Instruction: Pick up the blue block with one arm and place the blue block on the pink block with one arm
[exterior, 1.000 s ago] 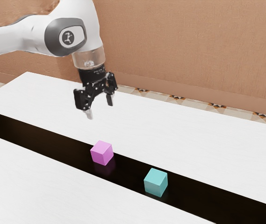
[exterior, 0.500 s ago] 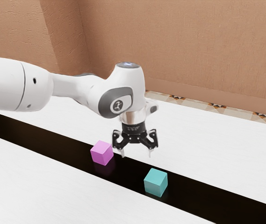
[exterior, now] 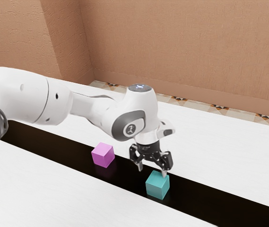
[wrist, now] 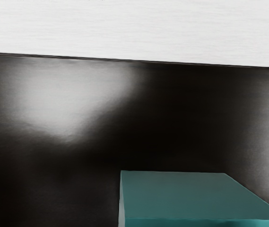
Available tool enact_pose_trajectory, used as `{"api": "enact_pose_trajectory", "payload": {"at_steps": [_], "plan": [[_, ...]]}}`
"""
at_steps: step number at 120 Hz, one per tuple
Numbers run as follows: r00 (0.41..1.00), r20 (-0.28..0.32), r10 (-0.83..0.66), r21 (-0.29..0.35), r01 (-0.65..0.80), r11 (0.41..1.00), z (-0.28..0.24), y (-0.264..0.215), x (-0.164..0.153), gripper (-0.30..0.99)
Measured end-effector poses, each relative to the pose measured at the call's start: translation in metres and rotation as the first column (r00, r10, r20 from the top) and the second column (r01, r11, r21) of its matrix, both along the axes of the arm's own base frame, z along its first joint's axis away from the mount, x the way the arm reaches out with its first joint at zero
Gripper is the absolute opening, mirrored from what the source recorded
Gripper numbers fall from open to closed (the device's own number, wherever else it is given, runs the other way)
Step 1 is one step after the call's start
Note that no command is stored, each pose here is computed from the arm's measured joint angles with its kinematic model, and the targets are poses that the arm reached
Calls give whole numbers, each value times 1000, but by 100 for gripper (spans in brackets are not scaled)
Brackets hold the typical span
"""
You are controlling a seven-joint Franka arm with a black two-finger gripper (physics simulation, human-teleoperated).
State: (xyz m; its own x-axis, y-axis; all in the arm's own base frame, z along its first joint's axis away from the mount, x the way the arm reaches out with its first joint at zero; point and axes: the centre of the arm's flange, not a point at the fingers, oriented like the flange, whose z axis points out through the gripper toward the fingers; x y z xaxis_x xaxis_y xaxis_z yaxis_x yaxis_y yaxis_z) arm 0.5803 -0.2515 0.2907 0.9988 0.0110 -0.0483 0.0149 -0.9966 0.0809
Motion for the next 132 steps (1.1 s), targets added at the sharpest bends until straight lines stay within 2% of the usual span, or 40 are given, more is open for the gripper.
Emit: {"api": "enact_pose_trajectory", "payload": {"at_steps": [41, 66, 132], "plan": [[997, -5, -71, -73, 71, 995, -19, -10, -14, 69], [995, -23, -95, -93, 92, 991, -30, -10, -25, 69], [988, -28, -150, -112, 146, 983, -48, -14, -18, 68]]}}
